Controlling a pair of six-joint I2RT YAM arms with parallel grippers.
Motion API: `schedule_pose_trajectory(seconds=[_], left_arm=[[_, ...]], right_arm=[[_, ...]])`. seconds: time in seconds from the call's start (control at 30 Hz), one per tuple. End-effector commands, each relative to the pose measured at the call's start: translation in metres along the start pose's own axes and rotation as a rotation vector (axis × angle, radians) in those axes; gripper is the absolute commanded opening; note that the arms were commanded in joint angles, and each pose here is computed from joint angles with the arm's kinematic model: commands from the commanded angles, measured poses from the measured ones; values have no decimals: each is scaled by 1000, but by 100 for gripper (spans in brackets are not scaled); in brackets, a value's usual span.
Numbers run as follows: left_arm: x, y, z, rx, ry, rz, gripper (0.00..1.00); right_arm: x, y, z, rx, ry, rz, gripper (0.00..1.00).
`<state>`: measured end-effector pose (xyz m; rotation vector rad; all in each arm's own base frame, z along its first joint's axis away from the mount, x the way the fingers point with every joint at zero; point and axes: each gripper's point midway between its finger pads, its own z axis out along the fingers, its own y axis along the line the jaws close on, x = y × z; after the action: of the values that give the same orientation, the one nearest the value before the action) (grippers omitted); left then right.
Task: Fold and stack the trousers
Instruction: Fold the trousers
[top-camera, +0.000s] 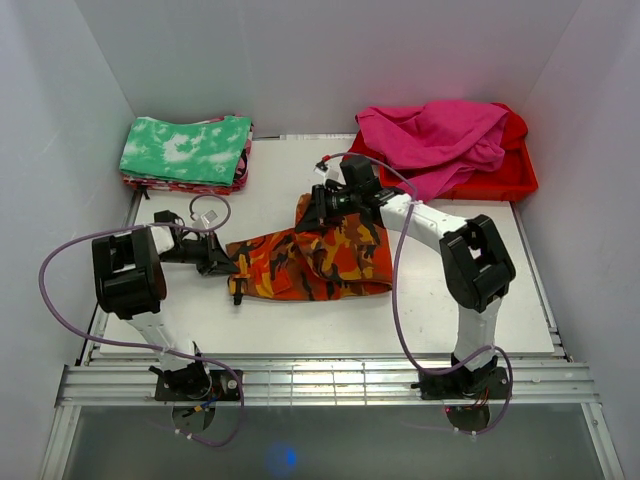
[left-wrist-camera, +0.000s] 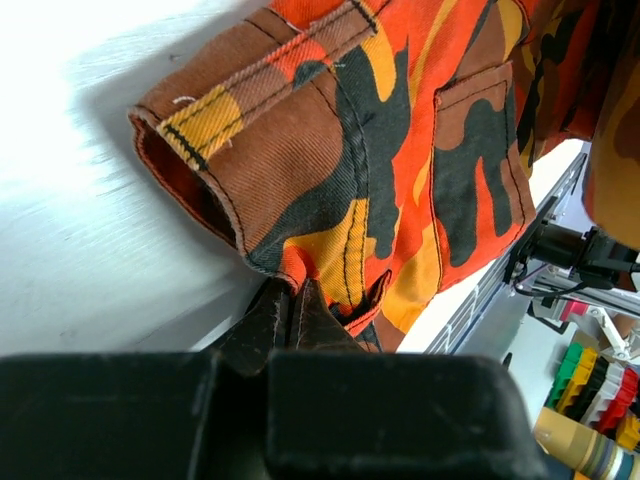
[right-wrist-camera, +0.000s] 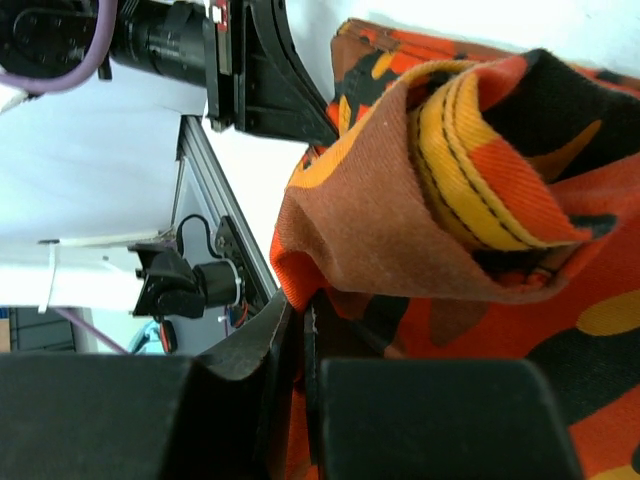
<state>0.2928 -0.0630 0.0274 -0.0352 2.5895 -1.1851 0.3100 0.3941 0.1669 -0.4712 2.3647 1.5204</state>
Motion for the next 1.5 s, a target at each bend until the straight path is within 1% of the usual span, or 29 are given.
schedule_pose_trajectory(seconds=[0.0, 0.2, 0.5, 0.63, 0.73, 0.83, 0.97, 1.1, 1.3, 1.47], left_arm=[[-6, -15, 4, 13, -26, 31, 0], [-6, -11, 10, -20, -19, 39, 0], [-7, -7, 11, -47, -21, 32, 0], [-7, -6, 12, -58, -19, 39, 0], [-7, -6, 11, -65, -19, 45, 0], [-7, -7, 11, -69, -21, 51, 0], [-7, -8, 12, -74, -16, 58, 0], [-6, -7, 13, -82, -14, 54, 0], [-5, -7, 15, -88, -8, 47, 0], [-3, -8, 17, -78, -5, 31, 0]], right_arm=[[-28, 38, 14, -59, -74, -64, 8], [-24, 48, 41, -28, -76, -59, 8], [-28, 80, 54, -88, -72, -72, 8], [-21, 93, 65, -108, -58, -66, 8], [-24, 92, 72, -103, -63, -51, 8], [-21, 81, 81, -86, -53, -29, 8], [-5, 68, 101, -89, -14, 19, 8], [14, 68, 120, -101, 33, 45, 8], [26, 68, 141, -86, 44, 62, 8], [44, 28, 163, -6, 66, 141, 8]])
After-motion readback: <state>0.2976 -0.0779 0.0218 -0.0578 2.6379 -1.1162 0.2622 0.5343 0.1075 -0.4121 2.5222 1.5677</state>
